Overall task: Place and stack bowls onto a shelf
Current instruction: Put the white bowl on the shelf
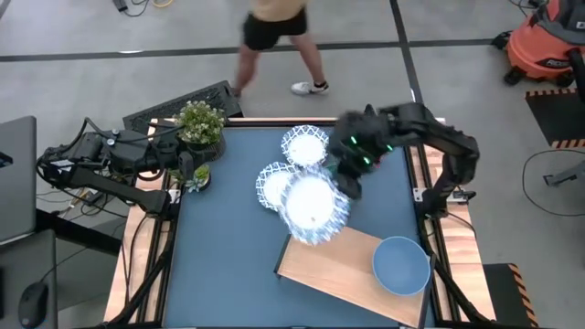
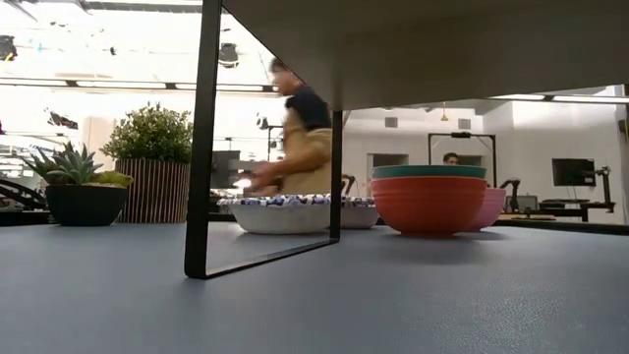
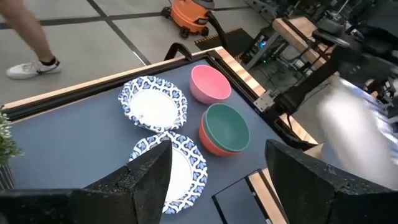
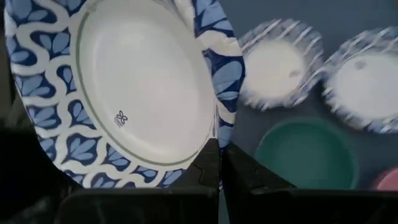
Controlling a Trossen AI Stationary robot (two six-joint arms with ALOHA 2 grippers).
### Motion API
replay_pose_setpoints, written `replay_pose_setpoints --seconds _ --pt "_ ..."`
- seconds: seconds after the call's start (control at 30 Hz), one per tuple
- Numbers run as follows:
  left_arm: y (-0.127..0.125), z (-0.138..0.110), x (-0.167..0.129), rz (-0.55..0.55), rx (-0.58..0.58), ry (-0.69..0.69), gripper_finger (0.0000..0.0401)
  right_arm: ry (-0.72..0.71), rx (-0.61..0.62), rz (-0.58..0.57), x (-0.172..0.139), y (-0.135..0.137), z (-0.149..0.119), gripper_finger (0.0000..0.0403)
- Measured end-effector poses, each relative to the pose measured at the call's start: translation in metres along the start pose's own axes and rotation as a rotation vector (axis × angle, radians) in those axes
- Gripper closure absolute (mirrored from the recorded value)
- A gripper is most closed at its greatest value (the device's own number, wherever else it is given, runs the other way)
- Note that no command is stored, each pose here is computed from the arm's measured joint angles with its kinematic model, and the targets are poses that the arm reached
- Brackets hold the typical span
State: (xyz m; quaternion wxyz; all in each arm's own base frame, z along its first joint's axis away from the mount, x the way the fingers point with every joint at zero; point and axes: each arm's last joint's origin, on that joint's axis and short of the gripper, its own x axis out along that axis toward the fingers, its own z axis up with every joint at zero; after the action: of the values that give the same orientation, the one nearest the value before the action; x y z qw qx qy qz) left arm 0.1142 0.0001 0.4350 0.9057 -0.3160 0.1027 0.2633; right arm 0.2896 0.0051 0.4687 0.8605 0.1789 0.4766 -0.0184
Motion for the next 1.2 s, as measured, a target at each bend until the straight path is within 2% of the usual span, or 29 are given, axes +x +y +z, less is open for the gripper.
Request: replay_pose_setpoints --seconds 0.13,0.23,0.37,0.5,0.63,0.83,1.03,1.2 --pt "0.0 0.0 0.0 -0.001 0.0 0.0 0.0158 0.015 -0.065 0.079 -0.003 0.037 -0.017 0.0378" --pt "0.0 0.0 0.0 -0.008 0.001 0.008 0.0158 0.07 -0.102 0.087 0.01 0.058 -0.024 0.0378" --pt "-0.001 -0.001 0.0 -0.027 0.001 0.029 0.0158 0.141 -0.138 0.062 0.041 0.076 -0.025 0.0378" --pt "-0.001 -0.001 0.0 -0.035 0.001 0.038 0.0158 0.198 -0.165 0.037 0.069 0.081 -0.021 0.0378" --pt "-0.001 -0.002 0.0 -0.05 0.001 0.054 0.0158 0.238 -0.179 0.015 0.09 0.081 -0.017 0.0378" --pt "-0.002 -0.002 0.0 -0.065 0.0 0.07 0.0158 0.262 -0.182 0.0 0.09 0.074 -0.022 0.0378" --pt "-0.002 -0.002 0.0 -0.065 0.019 0.069 0.0158 0.352 -0.08 -0.04 0.074 0.046 -0.056 0.0378" --pt "-0.002 -0.002 0.0 -0.06 0.02 0.064 0.0158 0.299 0.016 -0.023 0.075 0.03 -0.067 0.0378"
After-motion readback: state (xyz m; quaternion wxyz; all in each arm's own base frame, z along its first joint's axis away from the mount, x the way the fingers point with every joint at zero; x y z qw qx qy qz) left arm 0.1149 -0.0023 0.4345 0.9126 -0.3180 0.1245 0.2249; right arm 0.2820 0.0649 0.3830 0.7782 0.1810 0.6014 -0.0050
